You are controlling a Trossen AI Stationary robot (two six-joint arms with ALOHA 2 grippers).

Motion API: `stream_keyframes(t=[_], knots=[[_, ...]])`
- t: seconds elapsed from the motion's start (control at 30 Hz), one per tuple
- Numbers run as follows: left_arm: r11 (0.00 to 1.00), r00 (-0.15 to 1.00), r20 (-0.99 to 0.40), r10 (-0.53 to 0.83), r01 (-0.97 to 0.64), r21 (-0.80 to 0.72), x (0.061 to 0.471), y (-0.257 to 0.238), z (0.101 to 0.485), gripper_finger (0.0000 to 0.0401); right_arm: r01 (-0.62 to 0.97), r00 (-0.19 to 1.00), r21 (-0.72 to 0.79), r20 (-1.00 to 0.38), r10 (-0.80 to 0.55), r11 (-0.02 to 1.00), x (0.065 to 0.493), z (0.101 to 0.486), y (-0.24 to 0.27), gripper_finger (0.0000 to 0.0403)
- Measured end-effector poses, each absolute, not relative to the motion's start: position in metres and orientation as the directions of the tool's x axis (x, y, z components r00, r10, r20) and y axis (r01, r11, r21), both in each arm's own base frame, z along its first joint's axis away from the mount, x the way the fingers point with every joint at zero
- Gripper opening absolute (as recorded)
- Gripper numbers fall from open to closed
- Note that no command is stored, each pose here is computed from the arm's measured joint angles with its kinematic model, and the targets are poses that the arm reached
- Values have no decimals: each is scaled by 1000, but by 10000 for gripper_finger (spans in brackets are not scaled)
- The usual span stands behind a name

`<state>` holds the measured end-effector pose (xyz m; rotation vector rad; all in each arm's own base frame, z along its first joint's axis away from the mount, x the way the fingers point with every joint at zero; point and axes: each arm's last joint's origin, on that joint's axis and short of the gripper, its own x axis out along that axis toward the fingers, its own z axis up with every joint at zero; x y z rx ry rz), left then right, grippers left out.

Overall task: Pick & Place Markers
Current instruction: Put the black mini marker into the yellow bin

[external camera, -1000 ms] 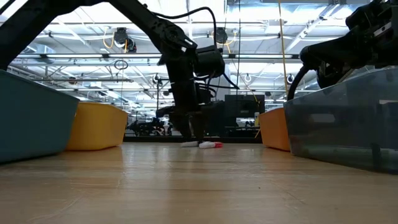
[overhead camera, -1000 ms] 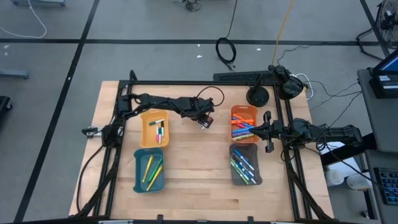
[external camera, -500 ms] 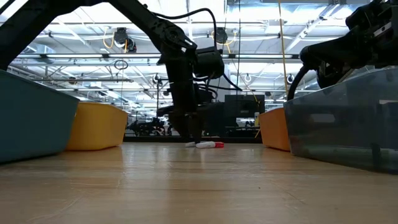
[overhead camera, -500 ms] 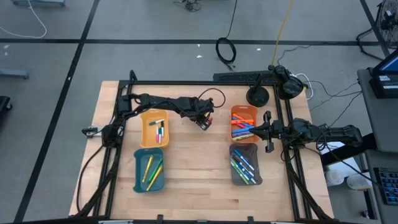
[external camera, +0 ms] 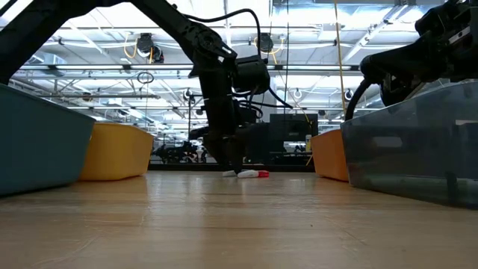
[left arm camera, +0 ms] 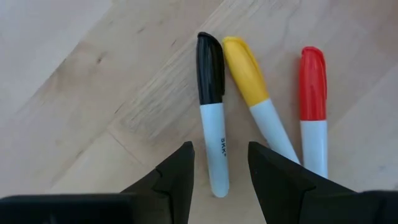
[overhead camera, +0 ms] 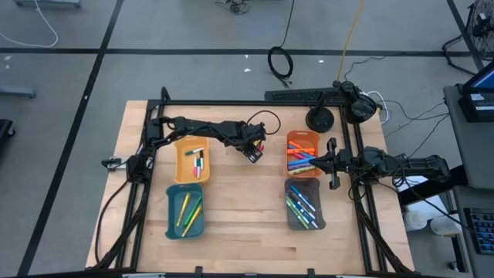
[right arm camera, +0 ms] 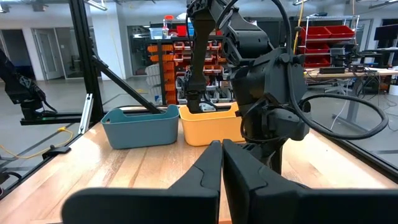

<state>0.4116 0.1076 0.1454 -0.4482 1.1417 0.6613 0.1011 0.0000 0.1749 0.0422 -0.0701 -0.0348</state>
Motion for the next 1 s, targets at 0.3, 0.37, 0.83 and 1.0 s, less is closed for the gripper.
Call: stream_keyframes(t=[0.3, 0.37, 0.83, 1.0], knots=[[730, 250, -943, 220, -683, -11, 412, 108, 135, 156, 34, 997, 43, 70, -37, 998, 101, 175, 0, 4], [729, 251, -942, 221, -684, -12, 413, 108, 134, 156, 34, 997, 43, 70, -37, 998, 101, 175, 0, 4], [733, 242, -938, 250, -680, 21, 413, 109, 132, 156, 34, 997, 43, 70, -37, 998, 101, 175, 0, 4], [743, 252, -928, 276, -668, 40, 414, 109, 132, 156, 34, 997, 44, 70, -37, 998, 101, 175, 0, 4]])
